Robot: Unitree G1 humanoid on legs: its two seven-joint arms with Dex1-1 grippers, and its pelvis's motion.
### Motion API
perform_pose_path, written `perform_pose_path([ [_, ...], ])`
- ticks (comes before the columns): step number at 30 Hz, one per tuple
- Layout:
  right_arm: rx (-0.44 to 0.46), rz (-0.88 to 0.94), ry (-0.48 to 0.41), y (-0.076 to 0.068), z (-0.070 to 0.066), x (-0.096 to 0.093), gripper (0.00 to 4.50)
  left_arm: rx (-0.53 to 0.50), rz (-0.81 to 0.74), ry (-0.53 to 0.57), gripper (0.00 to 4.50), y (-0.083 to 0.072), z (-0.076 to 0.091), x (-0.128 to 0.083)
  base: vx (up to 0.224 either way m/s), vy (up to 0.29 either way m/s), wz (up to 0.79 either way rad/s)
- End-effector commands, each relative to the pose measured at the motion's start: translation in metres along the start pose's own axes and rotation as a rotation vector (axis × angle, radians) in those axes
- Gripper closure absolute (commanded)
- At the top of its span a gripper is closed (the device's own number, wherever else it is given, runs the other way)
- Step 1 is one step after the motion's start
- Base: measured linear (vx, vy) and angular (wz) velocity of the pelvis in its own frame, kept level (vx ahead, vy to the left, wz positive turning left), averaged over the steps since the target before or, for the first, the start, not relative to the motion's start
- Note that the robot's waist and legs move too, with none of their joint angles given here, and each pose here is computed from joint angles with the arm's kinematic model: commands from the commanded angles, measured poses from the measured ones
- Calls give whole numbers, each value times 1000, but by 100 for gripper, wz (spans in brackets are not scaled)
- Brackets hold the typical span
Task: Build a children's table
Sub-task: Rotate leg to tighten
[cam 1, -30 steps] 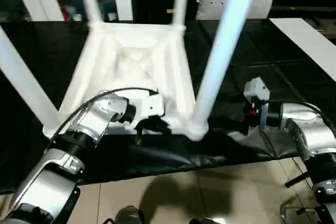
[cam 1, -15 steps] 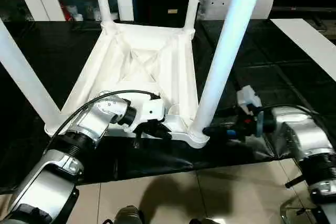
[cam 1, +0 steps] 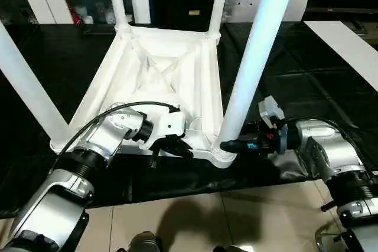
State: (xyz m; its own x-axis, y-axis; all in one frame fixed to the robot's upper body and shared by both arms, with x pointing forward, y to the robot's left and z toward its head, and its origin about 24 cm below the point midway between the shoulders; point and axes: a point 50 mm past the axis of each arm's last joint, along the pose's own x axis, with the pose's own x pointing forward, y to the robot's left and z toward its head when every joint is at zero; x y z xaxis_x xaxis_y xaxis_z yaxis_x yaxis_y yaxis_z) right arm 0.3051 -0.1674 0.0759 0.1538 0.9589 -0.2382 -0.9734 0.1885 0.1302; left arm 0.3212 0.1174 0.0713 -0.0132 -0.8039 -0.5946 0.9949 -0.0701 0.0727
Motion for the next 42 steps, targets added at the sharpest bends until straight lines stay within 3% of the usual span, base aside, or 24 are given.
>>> perform_pose_path([
  [1,32,-69,-3,-3,-1,8,255,6,-15,-57,450,-2,13,16,0,0,0],
  [9,70,-443,-18,-26,3,29,257,-177,246,-181,450,19,35,31,0,0,0],
  [11,153,-623,-8,-39,3,36,257,-235,347,-196,450,28,45,38,0,0,0],
  [12,153,-623,-8,-39,3,36,257,-235,347,-196,450,28,45,38,0,0,0],
  [15,251,-784,-71,-51,13,46,257,-280,454,-180,450,35,58,49,0,0,0],
  [19,197,-834,-83,-54,24,57,257,-286,532,-159,450,39,67,56,33,-2,-1],
  [20,175,-841,-77,-54,25,59,202,-283,545,-157,450,39,69,57,62,-7,0],
  [24,191,-827,-109,-53,25,60,160,-284,546,-166,450,39,71,57,29,-5,1],
  [28,188,-824,-129,-50,20,51,134,-281,541,-163,450,38,66,54,0,0,0],
  [29,147,-839,-123,-50,16,36,122,-262,527,-148,450,37,60,51,0,0,0],
  [35,102,-797,-111,-47,12,25,67,-235,511,-126,450,36,53,47,0,0,0],
  [38,38,-745,-73,-45,9,0,47,-181,464,-101,450,37,45,38,0,0,0],
  [42,-9,-671,-57,-41,11,-16,13,-136,391,-67,450,34,38,33,0,0,0],
])
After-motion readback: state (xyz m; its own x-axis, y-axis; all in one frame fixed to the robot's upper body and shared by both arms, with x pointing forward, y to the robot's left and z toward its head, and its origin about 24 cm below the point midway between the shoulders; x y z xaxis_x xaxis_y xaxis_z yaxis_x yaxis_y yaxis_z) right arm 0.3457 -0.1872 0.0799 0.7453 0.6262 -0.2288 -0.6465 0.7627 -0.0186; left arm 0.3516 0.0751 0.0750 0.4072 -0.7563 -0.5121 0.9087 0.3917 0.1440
